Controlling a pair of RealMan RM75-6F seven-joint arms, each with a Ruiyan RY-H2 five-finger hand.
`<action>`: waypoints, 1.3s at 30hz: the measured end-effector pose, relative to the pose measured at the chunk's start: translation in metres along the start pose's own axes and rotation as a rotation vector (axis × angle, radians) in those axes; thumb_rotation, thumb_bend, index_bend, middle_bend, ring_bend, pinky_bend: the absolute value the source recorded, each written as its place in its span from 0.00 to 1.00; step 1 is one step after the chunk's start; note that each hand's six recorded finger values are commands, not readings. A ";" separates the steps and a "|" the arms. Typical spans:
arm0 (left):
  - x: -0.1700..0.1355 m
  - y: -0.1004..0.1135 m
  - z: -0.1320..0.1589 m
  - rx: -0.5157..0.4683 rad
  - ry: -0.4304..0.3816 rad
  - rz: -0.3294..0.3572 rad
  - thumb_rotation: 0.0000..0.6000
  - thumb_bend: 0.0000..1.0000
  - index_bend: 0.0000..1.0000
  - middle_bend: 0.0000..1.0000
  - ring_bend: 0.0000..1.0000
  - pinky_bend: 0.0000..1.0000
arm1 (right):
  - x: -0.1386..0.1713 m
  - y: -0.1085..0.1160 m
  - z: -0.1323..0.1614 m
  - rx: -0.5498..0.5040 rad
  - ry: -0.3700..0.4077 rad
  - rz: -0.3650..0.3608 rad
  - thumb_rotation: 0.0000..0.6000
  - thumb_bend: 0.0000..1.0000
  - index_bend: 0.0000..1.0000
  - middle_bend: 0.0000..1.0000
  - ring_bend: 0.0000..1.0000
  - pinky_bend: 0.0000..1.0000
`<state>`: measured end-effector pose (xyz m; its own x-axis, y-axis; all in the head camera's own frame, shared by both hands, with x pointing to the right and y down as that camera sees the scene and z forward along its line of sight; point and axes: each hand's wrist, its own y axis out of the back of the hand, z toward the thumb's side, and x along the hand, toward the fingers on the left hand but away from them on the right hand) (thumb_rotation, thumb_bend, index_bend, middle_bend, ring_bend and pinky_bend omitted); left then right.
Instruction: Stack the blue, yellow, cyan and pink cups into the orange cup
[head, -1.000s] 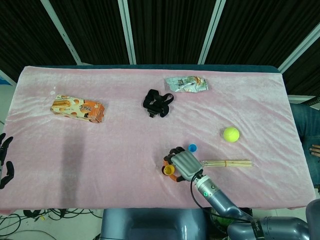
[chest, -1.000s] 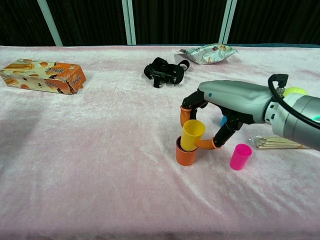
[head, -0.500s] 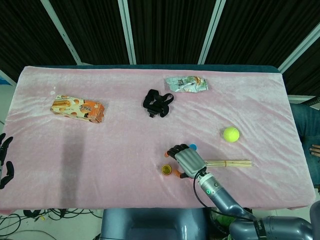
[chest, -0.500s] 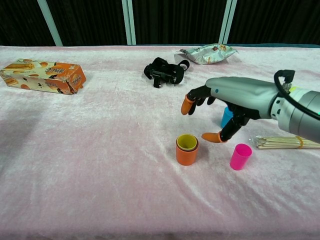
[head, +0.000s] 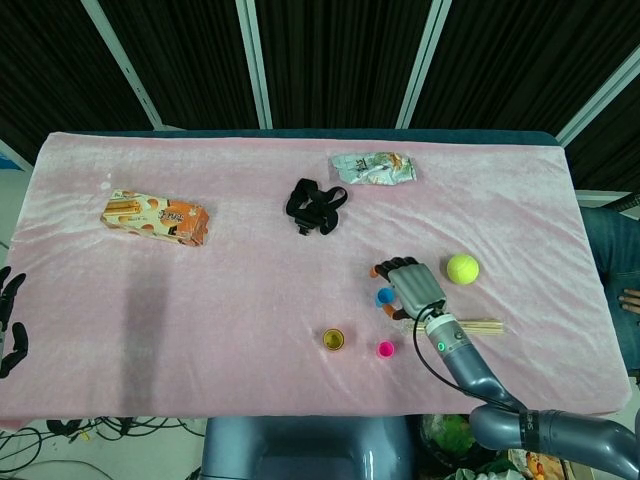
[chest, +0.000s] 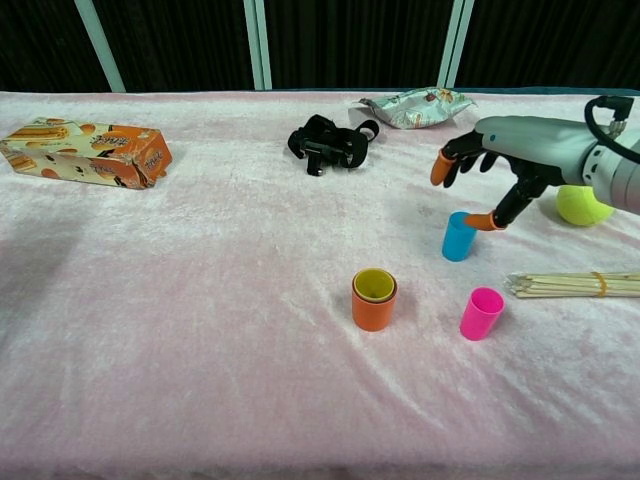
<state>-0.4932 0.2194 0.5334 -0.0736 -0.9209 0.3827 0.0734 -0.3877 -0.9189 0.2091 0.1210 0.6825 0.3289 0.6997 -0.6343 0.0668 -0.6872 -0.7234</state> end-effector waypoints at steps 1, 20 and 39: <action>0.000 0.000 0.000 0.000 0.000 0.000 1.00 0.69 0.08 0.02 0.00 0.03 | -0.001 -0.002 -0.004 0.000 -0.010 0.007 1.00 0.25 0.32 0.28 0.20 0.20; 0.000 -0.001 0.000 0.005 0.002 -0.004 1.00 0.69 0.08 0.02 0.00 0.03 | -0.004 -0.025 -0.019 -0.023 -0.039 0.049 1.00 0.25 0.36 0.32 0.20 0.20; 0.000 0.000 -0.001 0.005 0.007 -0.002 1.00 0.69 0.09 0.02 0.00 0.03 | -0.011 -0.029 -0.008 -0.045 -0.026 0.035 1.00 0.27 0.54 0.45 0.22 0.20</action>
<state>-0.4945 0.2193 0.5337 -0.0805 -0.9199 0.3838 0.0786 -0.3898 -0.9176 0.2106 0.1317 0.7131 0.3075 0.6795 -0.6661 0.0987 -0.7190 -0.6880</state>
